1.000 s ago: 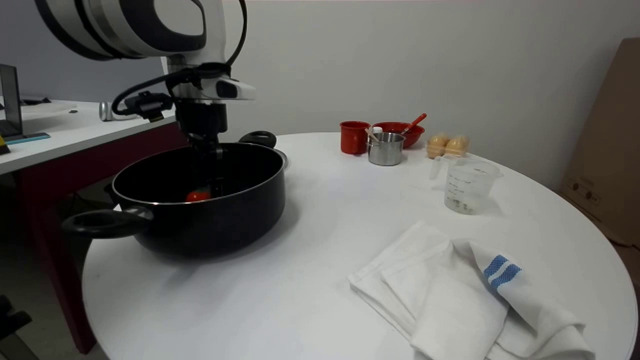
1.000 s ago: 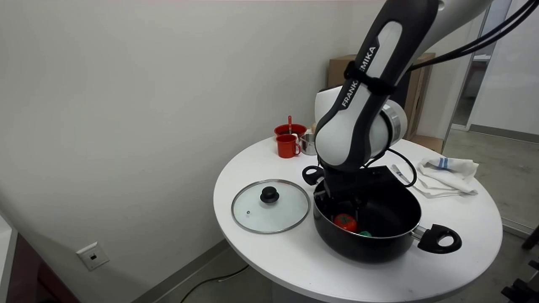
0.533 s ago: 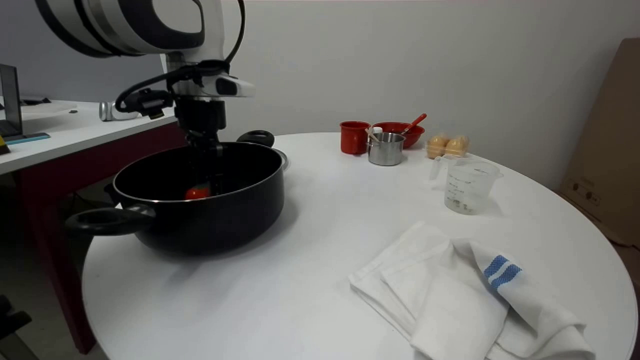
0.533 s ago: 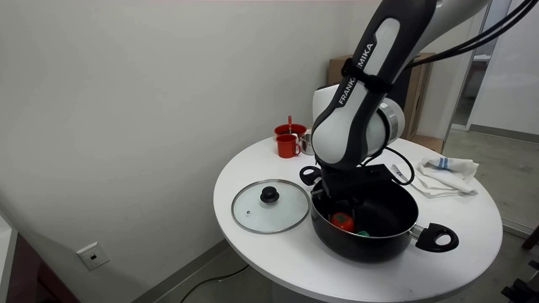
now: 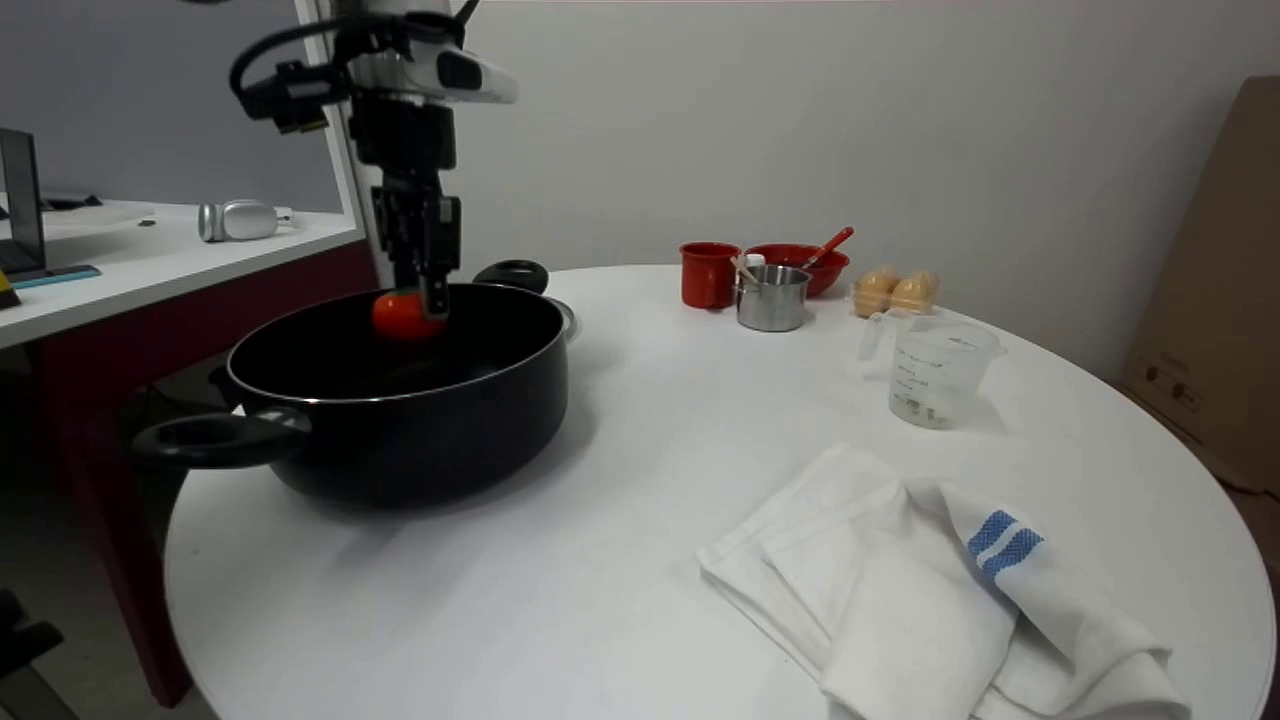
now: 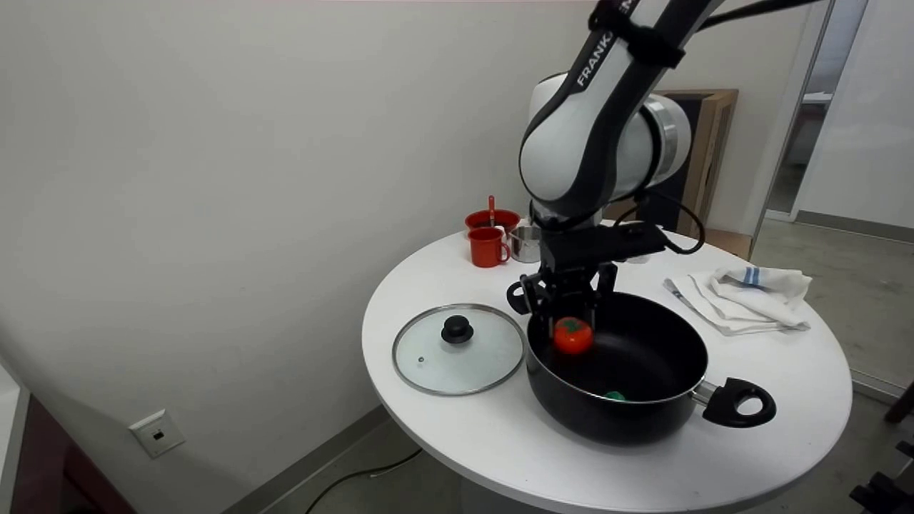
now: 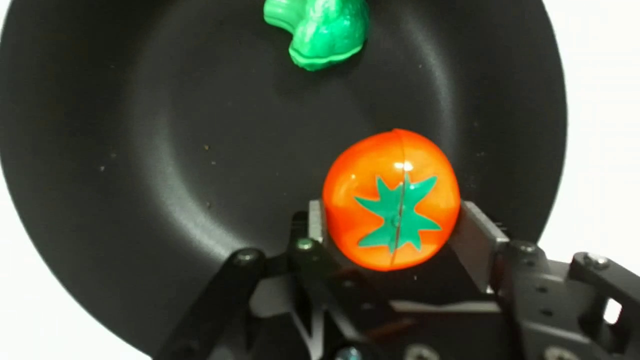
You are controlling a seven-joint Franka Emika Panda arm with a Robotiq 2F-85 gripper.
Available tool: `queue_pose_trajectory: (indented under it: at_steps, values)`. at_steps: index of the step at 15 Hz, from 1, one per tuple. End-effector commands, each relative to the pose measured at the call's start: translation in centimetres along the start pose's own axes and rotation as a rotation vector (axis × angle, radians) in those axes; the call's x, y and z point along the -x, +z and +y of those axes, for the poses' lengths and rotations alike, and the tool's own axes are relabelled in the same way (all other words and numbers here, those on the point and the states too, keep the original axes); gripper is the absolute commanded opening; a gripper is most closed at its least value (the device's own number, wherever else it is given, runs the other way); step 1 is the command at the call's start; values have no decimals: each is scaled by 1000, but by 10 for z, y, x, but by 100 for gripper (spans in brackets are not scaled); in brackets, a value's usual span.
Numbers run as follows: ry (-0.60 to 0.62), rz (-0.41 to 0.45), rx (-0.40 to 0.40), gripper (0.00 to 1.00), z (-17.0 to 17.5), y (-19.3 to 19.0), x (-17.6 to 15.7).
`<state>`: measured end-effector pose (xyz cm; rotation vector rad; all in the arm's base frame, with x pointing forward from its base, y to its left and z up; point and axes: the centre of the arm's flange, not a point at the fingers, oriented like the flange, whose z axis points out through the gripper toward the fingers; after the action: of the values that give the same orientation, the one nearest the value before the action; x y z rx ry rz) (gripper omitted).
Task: Take the lid off the pot and put it on the table, take the toy tomato out of the pot and put it on the table, then use the towel to wipe the table
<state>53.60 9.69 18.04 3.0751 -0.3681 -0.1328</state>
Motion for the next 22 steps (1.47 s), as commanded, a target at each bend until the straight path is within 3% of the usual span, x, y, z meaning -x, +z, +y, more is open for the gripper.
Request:
queue_pose_trajectory:
  at_steps: [1,8,15,22]
  values:
    - [34,39,-15,38,20,-54,-14]
    - [206,113,-30,38,91,-110,-69]
    - [313,138,-30,38,142,-95,-111]
    - [411,167,-30,38,164,-72,-144]
